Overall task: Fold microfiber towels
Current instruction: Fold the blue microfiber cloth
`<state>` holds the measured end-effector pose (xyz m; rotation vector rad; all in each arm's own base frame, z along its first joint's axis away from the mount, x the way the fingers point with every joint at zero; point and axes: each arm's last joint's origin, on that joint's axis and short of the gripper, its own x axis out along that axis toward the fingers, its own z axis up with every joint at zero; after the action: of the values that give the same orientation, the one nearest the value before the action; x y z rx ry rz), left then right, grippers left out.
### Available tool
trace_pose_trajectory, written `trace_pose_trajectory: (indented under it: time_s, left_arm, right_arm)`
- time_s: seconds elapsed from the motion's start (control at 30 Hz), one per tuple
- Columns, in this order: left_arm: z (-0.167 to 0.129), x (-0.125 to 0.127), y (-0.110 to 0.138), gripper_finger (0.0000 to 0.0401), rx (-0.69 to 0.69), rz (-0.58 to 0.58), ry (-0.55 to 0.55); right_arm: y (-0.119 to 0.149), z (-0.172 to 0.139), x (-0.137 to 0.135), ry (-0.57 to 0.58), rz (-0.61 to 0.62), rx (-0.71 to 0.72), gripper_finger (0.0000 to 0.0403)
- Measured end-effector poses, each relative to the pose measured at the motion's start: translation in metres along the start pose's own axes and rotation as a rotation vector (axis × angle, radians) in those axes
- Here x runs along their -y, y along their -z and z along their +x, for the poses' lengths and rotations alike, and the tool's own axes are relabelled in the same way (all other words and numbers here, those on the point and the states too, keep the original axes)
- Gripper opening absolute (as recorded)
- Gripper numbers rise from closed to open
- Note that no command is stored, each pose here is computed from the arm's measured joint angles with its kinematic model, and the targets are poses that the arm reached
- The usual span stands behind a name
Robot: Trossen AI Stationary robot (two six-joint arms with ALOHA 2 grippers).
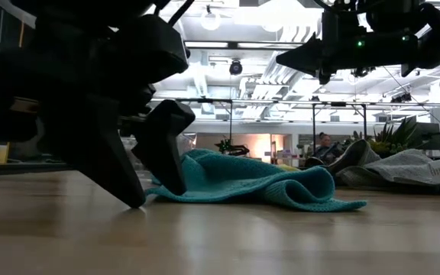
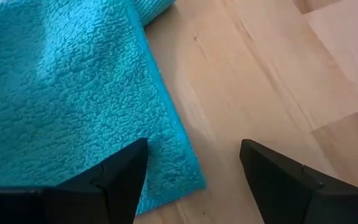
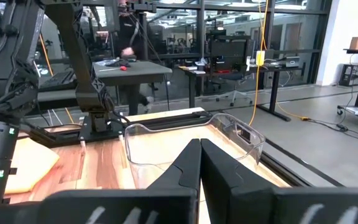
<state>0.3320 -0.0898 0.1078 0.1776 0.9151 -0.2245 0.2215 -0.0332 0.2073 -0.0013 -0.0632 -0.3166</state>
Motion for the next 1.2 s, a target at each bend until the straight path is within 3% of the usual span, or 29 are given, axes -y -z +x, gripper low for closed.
trace_pose_trajectory:
  time_s: [0.17,0.5,0.67,1.0,1.2]
  left_arm:
    - [0.0,-0.001,0.001,0.0194,-0.015,-0.01,-0.006]
    - [-0.002,-0.002,0.002,0.001,-0.032,0.004,-0.037]
    - [-0.022,-0.005,0.0,0.0007,-0.042,0.003,-0.068]
    - [-0.119,-0.012,-0.035,0.0002,0.212,-0.034,-0.137]
    - [-0.151,-0.015,-0.031,0.0001,0.227,-0.117,-0.198]
  right_arm:
    - [0.0,0.0,0.0,0.0,0.003,0.0,0.0001]
    - [0.0,0.0,0.001,0.021,0.003,0.0,0.0001]
    - [0.0,0.0,0.001,0.021,0.005,0.0,0.0001]
    - [-0.001,0.001,-0.001,-0.014,0.02,-0.003,0.0001]
    - [-0.014,0.009,-0.011,-0.155,0.093,-0.001,0.0031]
